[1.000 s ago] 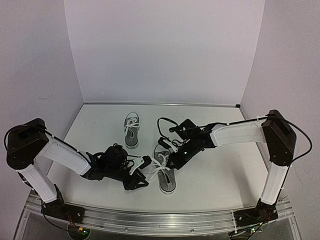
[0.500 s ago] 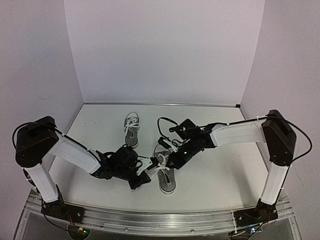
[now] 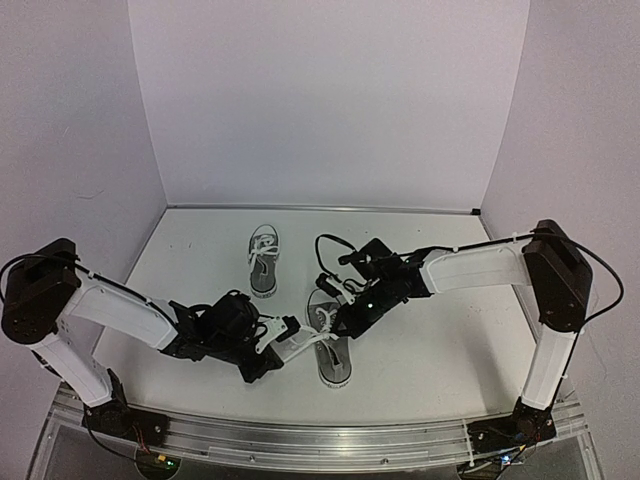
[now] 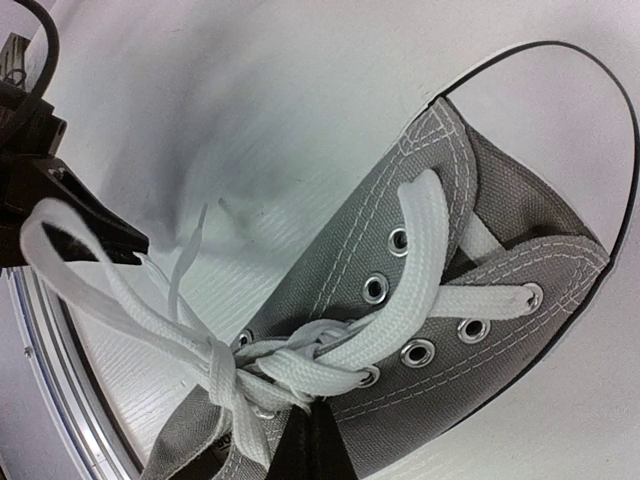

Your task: Tie the shoes

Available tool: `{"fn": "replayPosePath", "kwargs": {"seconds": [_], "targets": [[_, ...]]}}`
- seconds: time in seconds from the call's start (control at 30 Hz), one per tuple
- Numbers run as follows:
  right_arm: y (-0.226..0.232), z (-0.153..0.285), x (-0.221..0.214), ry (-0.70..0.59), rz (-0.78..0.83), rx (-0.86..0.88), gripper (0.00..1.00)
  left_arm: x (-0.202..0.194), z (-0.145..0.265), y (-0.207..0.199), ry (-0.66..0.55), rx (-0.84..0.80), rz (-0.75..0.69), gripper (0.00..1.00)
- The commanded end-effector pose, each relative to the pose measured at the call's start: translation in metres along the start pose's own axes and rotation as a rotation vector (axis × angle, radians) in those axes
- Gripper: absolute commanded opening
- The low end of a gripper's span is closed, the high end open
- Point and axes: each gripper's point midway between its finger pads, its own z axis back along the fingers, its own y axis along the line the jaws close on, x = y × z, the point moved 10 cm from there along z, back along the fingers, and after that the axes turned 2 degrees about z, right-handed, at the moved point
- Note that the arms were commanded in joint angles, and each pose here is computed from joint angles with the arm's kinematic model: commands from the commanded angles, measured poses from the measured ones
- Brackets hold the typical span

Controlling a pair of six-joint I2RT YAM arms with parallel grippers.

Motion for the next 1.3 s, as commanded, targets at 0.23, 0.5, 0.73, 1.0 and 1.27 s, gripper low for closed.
{"fn": "replayPosePath", "kwargs": {"seconds": [0.23,0.5,0.73,1.0,1.27], "targets": [[-0.001,-0.009,-0.002,0.003,-0.003,0.005,0.0,-0.006,0.017,-0.004,0.076,-0.002,0.129,0.0],[-0.002,-0.011,-0.003,0.005,-0.005,0.008,0.0,-0.008,0.035,-0.006,0.085,0.026,0.227,0.0],[-0.002,-0.011,-0.002,0.002,-0.005,0.007,0.0,-0.012,0.039,-0.005,0.114,0.052,0.295,0.0],[-0.002,-0.01,-0.002,0.001,-0.006,0.006,0.0,-0.015,0.046,-0.001,0.126,0.122,0.359,0.0],[-0.003,-0.01,-0.003,0.002,-0.008,0.004,0.0,-0.016,0.05,0.001,0.139,0.174,0.398,0.0]]}}
